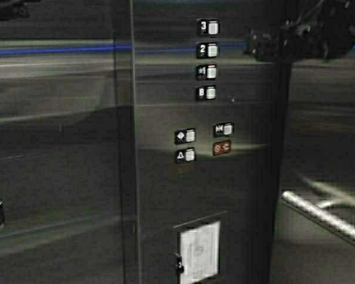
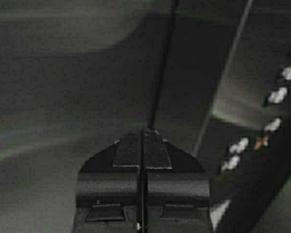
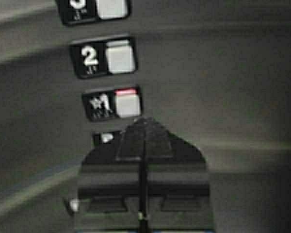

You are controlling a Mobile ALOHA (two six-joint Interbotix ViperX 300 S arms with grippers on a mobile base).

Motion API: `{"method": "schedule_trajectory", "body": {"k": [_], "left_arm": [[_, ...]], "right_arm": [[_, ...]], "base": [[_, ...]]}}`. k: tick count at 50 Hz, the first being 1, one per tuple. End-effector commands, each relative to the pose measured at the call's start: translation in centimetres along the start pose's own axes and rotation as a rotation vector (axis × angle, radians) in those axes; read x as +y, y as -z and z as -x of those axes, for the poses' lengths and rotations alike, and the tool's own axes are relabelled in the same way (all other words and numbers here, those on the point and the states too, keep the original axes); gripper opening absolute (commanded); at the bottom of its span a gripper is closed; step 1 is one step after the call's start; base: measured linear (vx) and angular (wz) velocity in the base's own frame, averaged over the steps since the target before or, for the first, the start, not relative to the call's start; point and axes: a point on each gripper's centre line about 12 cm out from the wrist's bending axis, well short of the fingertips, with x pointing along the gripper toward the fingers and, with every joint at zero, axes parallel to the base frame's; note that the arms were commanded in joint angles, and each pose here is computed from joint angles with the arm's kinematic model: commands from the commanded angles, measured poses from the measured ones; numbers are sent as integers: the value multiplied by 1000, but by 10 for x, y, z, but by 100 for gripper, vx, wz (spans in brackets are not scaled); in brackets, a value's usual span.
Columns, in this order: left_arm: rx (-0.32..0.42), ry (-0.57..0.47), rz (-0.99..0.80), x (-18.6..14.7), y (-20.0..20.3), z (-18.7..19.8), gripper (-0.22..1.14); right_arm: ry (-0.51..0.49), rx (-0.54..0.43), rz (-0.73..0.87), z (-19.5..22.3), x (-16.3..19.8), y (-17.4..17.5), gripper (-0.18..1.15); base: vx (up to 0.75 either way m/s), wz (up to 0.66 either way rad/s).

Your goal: Navigate to elevator, push the call button, then enter the elevator

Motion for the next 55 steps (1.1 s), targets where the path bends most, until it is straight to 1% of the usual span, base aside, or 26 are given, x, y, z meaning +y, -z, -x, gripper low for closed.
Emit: {"method": "schedule_trajectory", "body": {"k": [1, 9, 16, 22, 27, 34, 41, 47, 55], "left_arm": [[-21, 5, 3, -1, -6, 0, 2], [-38, 6, 8, -2, -9, 3, 2], [-40, 6, 11, -2, -10, 4, 2], [-46, 6, 8, -2, -13, 3, 2], [-35, 5, 13, -2, -11, 3, 2], [-28, 3, 16, -2, -12, 2, 2], [-16, 0, 17, -1, -11, 2, 2], [2, -3, 16, -1, -8, 2, 2], [7, -4, 11, -1, -8, 0, 2]], "right_arm": [[32, -8, 16, 11, 0, -32, 5], [68, 39, 24, 25, 1, -45, 5], [114, 118, 13, 36, 2, -54, 5], [128, 195, 17, 42, 13, -57, 5], [140, 249, 13, 46, 19, -57, 5], [142, 306, 6, 54, 35, -65, 5], [141, 321, 16, 68, 51, -85, 5], [162, 326, 20, 86, 53, -99, 5], [172, 320, 20, 105, 54, -102, 5]], "base": [[-9, -5], [-10, -6], [-12, -7], [-16, -3], [-18, 2], [-17, 11], [-13, 18], [-10, 23], [-12, 31]]}}
